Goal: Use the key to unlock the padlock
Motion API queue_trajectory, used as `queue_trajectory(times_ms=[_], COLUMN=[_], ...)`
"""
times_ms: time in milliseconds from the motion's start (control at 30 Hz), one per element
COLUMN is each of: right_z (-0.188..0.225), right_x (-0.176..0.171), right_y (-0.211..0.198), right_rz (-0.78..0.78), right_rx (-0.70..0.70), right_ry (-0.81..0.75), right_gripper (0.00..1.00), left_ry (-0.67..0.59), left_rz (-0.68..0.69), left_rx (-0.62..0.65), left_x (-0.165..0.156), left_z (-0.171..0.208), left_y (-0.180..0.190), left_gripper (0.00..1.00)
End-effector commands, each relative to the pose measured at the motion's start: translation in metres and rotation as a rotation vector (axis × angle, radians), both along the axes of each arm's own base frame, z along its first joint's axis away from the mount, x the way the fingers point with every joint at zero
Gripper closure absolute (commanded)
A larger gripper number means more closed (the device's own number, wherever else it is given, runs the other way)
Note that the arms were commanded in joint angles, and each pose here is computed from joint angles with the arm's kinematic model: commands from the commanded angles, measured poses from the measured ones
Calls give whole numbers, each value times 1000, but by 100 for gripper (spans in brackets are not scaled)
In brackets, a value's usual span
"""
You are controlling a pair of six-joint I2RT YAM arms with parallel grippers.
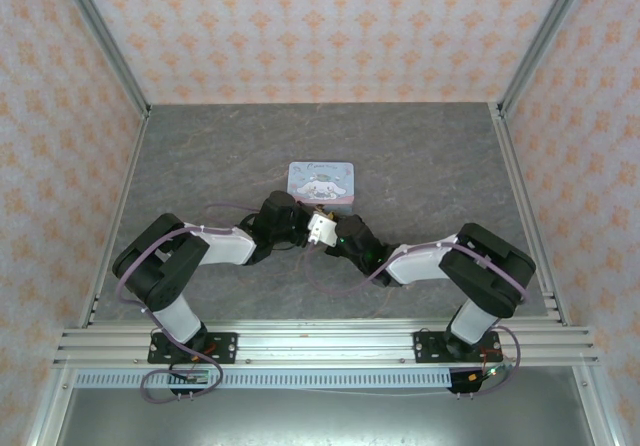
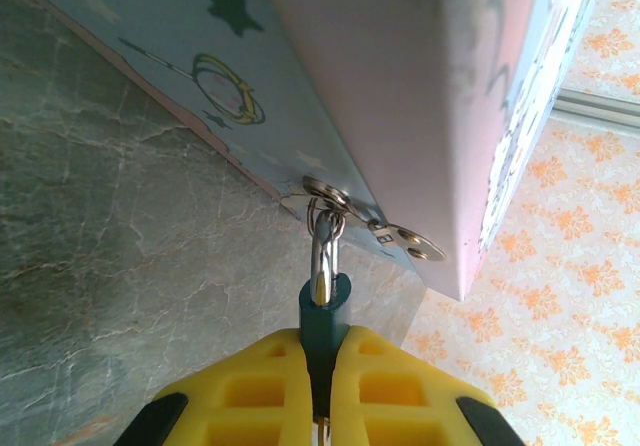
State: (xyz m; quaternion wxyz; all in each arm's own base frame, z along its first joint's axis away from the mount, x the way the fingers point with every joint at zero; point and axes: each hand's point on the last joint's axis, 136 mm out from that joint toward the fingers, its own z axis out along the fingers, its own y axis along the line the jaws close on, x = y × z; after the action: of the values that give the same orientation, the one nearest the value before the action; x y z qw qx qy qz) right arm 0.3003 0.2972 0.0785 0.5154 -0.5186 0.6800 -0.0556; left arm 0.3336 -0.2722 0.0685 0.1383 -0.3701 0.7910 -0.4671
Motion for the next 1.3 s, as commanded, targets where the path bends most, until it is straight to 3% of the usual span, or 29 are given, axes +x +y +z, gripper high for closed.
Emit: queue_trajectory(times_ms=[0,267,700,967,1067,1267], right_z=[0,-2,3,-3,-3,-3], right_x=[5,8,12,13,13,3], right_y=[2,-2,-4,-4,-8,-4], right_rz=[-17,-51,-148,-177,-220,-260], right_rx=[-3,58,400,454,468,562], right_ry=[-7,49,241,304,365,565], right_gripper=[80,100,100,100,100,100], left_ry=[-44,-46,-42,-42,-40,-41], left_rz=[-5,-5,-5,-7,-11,-1], left_rx=[-34,-34,-34,-18,7,57], left_x=[5,5,7,6,5,1], left_z=[22,23,23,21,17,13], left_y=[-7,-7,-7,-6,-4,10], left_gripper=[100,100,100,100,85,68])
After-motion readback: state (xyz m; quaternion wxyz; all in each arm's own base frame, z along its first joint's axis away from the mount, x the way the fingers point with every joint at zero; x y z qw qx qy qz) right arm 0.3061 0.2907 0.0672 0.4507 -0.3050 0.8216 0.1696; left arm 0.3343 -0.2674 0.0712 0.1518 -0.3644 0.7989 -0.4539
